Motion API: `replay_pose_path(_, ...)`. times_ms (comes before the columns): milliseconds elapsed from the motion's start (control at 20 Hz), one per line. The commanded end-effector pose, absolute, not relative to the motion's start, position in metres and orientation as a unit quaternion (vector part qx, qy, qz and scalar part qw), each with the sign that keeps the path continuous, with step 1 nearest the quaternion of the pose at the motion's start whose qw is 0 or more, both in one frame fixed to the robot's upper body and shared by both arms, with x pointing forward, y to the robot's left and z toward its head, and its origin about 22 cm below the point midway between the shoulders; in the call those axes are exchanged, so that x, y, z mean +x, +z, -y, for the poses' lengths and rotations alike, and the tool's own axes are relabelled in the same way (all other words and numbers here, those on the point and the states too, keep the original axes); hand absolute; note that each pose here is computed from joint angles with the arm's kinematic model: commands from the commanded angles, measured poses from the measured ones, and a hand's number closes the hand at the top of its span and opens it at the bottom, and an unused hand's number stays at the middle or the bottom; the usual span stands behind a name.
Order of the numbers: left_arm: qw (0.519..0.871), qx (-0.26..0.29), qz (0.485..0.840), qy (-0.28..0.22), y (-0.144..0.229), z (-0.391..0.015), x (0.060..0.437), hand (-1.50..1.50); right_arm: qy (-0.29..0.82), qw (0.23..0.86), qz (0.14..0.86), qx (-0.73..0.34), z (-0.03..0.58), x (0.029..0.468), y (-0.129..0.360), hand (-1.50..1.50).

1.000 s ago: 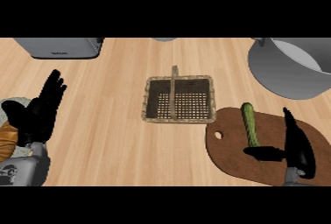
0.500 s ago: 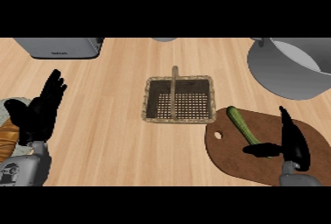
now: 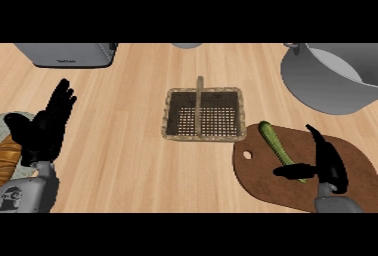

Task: Pick the squash from the cutting board and place it in the basket

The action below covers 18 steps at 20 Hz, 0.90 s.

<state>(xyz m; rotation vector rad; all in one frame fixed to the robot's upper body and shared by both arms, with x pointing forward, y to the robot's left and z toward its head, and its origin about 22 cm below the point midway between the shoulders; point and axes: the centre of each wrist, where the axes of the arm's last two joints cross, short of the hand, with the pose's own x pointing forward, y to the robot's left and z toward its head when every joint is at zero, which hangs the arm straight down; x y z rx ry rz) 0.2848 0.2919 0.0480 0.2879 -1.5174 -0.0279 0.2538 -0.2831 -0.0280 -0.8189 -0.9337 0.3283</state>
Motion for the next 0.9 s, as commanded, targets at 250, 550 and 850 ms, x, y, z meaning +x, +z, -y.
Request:
replay_pose_path(250, 0.718, 0.135, 0.683, -0.011, 0.051, -0.299, 0.286, 0.00, 0.202, 0.809, 0.444, -0.327, 0.276, 0.237, -0.064, 1.50)
replay_pose_path(550, 0.717, 0.132, 0.685, -0.012, 0.057, -0.277, 0.291, 0.00, 0.207, 0.804, 0.448, -0.331, 0.250, 0.234, -0.060, 1.50)
replay_pose_path(850, 0.712, 0.099, 0.693, -0.042, 0.053, -0.272, 0.296, 0.00, 0.476, 0.670, 0.544, -0.171, 0.120, 0.220, -0.044, 1.50)
